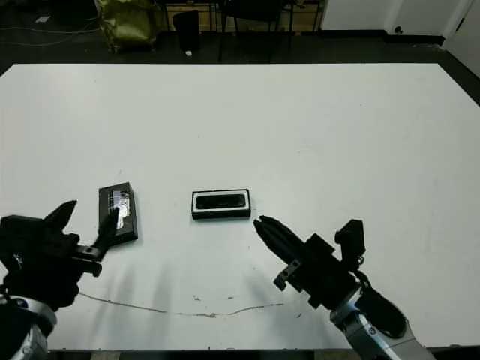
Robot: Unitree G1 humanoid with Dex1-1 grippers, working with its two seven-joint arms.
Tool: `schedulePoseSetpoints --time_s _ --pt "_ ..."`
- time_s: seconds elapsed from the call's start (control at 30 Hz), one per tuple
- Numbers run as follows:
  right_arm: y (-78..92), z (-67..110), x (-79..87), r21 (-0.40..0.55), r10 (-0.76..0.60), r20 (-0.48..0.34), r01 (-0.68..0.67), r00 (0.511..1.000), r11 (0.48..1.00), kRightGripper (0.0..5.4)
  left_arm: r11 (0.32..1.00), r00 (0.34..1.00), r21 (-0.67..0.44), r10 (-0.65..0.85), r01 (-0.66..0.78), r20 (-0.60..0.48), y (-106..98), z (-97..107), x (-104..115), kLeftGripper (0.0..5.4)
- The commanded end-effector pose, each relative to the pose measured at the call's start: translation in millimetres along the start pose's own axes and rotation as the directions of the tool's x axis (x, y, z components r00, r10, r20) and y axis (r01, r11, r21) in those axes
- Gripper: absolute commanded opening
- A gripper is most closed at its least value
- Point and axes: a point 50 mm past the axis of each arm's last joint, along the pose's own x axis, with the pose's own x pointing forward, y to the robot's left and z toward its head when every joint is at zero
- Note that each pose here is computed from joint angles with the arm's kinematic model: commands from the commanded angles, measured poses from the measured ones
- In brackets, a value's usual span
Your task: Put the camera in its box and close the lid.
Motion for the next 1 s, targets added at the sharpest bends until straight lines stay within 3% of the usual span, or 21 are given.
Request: schedulePoseSetpoints --time_s 0.03,0.17,0.57,0.83,1.0 --pt "-2.0 -6.0 -0.4 -0.001 -0.018 -0.034 0.018 0.999 1.0 0.0 1.0 0.999 -0.015 0.02 -0.021 -0.039 -5.5 -10.2 2.6 4.59" --pt "-0.4 -6.8 0.6 -0.006 -0.023 -0.045 0.023 0.999 1.0 0.0 0.997 0.998 -0.054 0.048 -0.049 -0.026 -12.1 -11.4 8.1 5.36" --pt "-1.7 -7.4 2.9 -0.003 -0.017 -0.04 0.017 0.999 1.0 0.0 0.988 0.996 -0.126 0.086 -0.089 -0.03 -20.3 -10.3 15.5 5.36" --pt "-2.1 -6.0 2.8 0.0 -0.018 -0.051 0.018 0.999 1.0 0.0 0.939 0.993 -0.334 0.044 -0.078 -0.108 -27.8 -15.8 13.5 5.36" --pt "-1.7 -5.3 4.5 0.006 -0.002 -0.044 0.002 0.999 1.0 0.0 0.927 0.989 -0.363 0.041 -0.09 -0.141 -26.9 -18.2 14.6 5.36"
